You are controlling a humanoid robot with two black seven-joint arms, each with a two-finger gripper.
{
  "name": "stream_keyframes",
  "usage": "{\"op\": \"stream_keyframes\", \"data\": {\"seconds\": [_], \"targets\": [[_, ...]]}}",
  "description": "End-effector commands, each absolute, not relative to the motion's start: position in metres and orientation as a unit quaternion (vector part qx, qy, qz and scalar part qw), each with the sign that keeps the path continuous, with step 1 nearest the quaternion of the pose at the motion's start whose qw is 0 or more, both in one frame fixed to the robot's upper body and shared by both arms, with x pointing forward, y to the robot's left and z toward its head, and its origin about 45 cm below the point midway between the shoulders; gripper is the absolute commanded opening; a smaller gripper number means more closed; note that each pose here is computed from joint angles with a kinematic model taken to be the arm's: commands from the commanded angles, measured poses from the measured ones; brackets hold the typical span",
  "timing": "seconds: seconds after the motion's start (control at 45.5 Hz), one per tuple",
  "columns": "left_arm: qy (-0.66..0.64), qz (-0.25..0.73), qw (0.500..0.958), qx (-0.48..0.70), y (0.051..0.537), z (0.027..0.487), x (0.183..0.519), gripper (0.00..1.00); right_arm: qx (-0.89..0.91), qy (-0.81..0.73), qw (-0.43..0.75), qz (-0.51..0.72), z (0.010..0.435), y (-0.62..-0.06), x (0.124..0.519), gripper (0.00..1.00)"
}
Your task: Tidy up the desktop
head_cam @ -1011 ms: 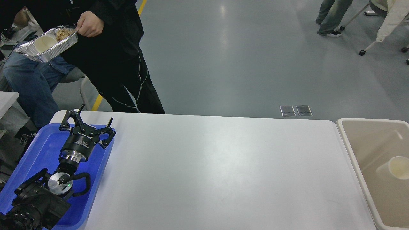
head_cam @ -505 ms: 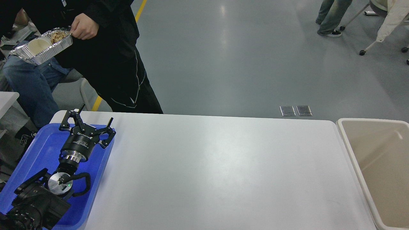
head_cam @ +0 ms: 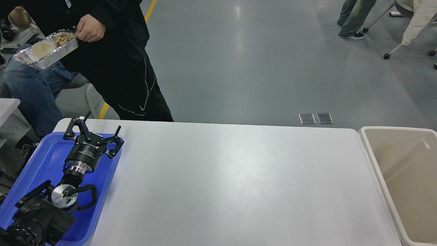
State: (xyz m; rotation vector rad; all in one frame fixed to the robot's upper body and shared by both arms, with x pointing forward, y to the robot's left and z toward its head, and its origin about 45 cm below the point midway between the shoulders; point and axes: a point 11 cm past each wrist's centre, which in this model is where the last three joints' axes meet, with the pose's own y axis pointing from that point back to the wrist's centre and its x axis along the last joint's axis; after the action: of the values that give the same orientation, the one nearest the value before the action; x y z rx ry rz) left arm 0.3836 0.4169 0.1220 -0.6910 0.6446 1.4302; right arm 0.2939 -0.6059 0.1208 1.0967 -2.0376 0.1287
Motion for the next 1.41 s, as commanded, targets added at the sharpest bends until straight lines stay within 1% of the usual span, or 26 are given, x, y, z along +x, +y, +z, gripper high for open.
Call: {"op": "stream_keyframes", "data": {"seconds": [0.0,0.198,0.352,0.44,0.527,0.615,0.725,0.835,0.989,1.385], "targets": [[0.284,0.631,0.655,-0.304,0.417,0.122,0.384,1.0,0.445,-0.802,0.396,0.045,0.121,-0.604,0.296,1.0],[0.284,0.631,0.655,-0.304,0.417,0.122,0.384,1.0,0.47,-0.804,0.364,0.021,0.128,-0.609,0.3,1.0],[0.284,0.631,0.655,-0.304,0.417,0.122,0.384,1.0,0.511,-0.802,0.309,-0.016,0.122,-0.591,0.311,1.0],[0.284,0.631,0.655,-0.304,0.417,0.122,0.384,1.0,0.546,-0.795,0.263,-0.031,0.131,-0.578,0.323,1.0],[0.284,0.631,0.655,-0.304,0.417,0.122,0.384,1.0,0.586,-0.786,0.191,-0.045,0.153,-0.558,0.335,1.0],[0.284,0.631,0.655,-0.304,0.417,0.122,0.384,1.0,0.613,-0.776,0.134,-0.061,0.168,-0.538,0.336,1.0],[0.284,0.631,0.654,-0.305,0.417,0.122,0.384,1.0,0.637,-0.763,0.083,-0.072,0.177,-0.514,0.339,1.0],[0.284,0.631,0.654,-0.305,0.417,0.122,0.384,1.0,0.655,-0.749,0.058,-0.083,0.176,-0.494,0.339,1.0],[0.284,0.631,0.654,-0.305,0.417,0.122,0.384,1.0,0.677,-0.733,0.009,-0.066,0.182,-0.467,0.344,1.0],[0.284,0.631,0.655,-0.304,0.417,0.122,0.384,1.0,0.692,-0.712,-0.062,-0.105,0.151,-0.402,0.35,1.0]]}}
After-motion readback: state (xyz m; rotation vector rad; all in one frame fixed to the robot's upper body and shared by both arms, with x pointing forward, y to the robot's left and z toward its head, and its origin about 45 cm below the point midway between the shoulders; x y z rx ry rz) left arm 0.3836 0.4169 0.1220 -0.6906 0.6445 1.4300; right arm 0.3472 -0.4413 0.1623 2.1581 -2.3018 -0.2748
